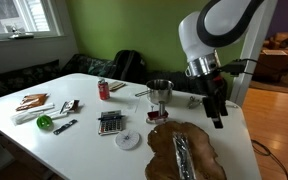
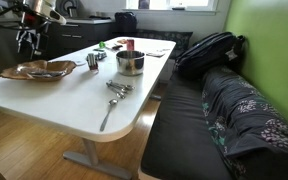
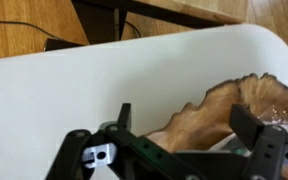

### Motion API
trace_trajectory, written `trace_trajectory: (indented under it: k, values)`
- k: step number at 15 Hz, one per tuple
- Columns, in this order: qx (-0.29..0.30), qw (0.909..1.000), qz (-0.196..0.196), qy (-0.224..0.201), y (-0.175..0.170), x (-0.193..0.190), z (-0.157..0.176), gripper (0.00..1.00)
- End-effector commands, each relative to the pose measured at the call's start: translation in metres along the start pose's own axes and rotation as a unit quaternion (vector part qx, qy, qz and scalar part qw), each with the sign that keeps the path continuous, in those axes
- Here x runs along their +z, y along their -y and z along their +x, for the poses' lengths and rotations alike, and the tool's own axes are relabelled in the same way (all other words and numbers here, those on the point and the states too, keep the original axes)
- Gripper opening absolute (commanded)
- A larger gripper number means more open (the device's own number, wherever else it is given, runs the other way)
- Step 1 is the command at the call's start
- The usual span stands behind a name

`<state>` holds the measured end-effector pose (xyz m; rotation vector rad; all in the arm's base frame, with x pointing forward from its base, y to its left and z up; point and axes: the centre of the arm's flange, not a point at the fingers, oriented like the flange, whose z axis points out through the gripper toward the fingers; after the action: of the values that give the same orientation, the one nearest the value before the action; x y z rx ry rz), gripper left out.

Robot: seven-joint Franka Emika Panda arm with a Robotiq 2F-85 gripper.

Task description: Pick up the packet from the brown bowl and put it in the silver pot

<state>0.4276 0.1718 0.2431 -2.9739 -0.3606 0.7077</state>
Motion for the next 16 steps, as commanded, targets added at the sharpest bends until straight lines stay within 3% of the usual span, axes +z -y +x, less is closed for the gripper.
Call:
trace_trajectory:
  k: [1, 6, 9, 10, 12, 16]
  values:
    - [0.045, 0.9983, 0.006, -0.035, 0.02, 0.026, 0.044, 1.0]
    - [0.058, 0.9942, 0.0, -0.09, 0.059, 0.041, 0.069, 1.0]
    - [0.069, 0.9928, -0.001, -0.098, 0.068, 0.052, 0.076, 1.0]
    - [0.074, 0.9927, -0.001, -0.096, 0.07, 0.058, 0.079, 0.75]
    - [0.077, 0.9928, -0.005, -0.091, 0.072, 0.067, 0.084, 0.66]
    - [0.081, 0.9933, -0.011, -0.081, 0.072, 0.079, 0.09, 0.33]
